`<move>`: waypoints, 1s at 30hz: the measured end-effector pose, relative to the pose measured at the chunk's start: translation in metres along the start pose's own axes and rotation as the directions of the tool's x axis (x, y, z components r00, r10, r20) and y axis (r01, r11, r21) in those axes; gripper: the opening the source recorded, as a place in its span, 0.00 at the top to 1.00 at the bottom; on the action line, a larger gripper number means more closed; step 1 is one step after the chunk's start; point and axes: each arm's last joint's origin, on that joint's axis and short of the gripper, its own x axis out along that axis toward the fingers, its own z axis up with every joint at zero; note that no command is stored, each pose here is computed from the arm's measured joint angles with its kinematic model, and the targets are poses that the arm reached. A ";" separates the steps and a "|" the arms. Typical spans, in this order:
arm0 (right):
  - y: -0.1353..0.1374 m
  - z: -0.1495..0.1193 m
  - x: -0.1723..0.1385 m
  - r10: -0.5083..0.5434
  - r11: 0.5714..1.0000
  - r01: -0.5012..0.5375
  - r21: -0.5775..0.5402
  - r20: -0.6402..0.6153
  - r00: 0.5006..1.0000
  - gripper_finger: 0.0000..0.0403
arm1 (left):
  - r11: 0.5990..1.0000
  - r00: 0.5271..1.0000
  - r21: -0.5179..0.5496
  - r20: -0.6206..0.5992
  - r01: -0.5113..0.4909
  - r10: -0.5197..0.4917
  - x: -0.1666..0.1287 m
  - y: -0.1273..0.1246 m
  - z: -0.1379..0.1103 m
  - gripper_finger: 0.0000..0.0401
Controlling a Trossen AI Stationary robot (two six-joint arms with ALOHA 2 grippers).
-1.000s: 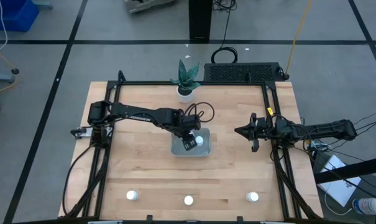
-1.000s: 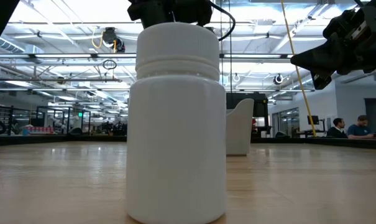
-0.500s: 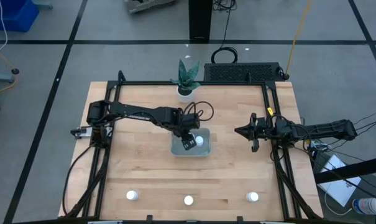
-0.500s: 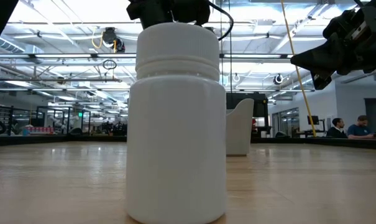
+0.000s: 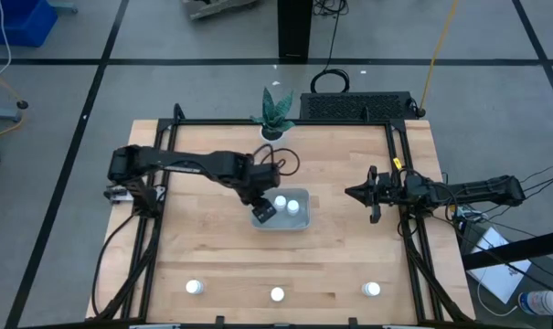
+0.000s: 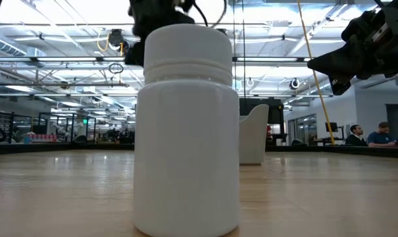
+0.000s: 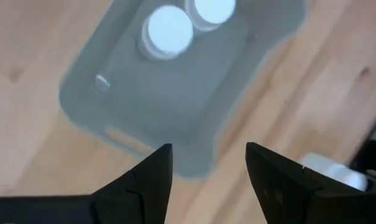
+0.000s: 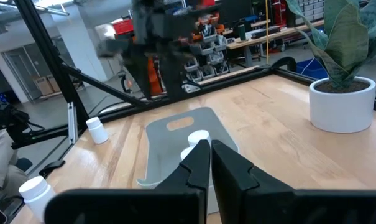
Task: Pick and place pill bottles into a basket
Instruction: Put the white pill bottle into the gray bin
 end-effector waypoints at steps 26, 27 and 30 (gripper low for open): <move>0.000 -0.001 0.000 -0.002 1.000 0.002 -0.001 -0.007 1.000 0.98 | 0.631 1.000 -0.776 0.017 0.013 0.000 -0.062 -0.108 -0.257 0.48; 0.000 -0.001 0.000 -0.002 1.000 0.002 -0.001 -0.006 1.000 0.98 | 0.580 0.999 -0.814 -0.022 -0.044 0.044 -0.059 -0.107 -0.266 0.48; 0.000 -0.001 0.000 -0.002 1.000 0.002 -0.001 -0.006 1.000 0.98 | 0.516 0.982 -0.836 -0.141 -0.185 0.125 -0.049 -0.106 -0.281 0.48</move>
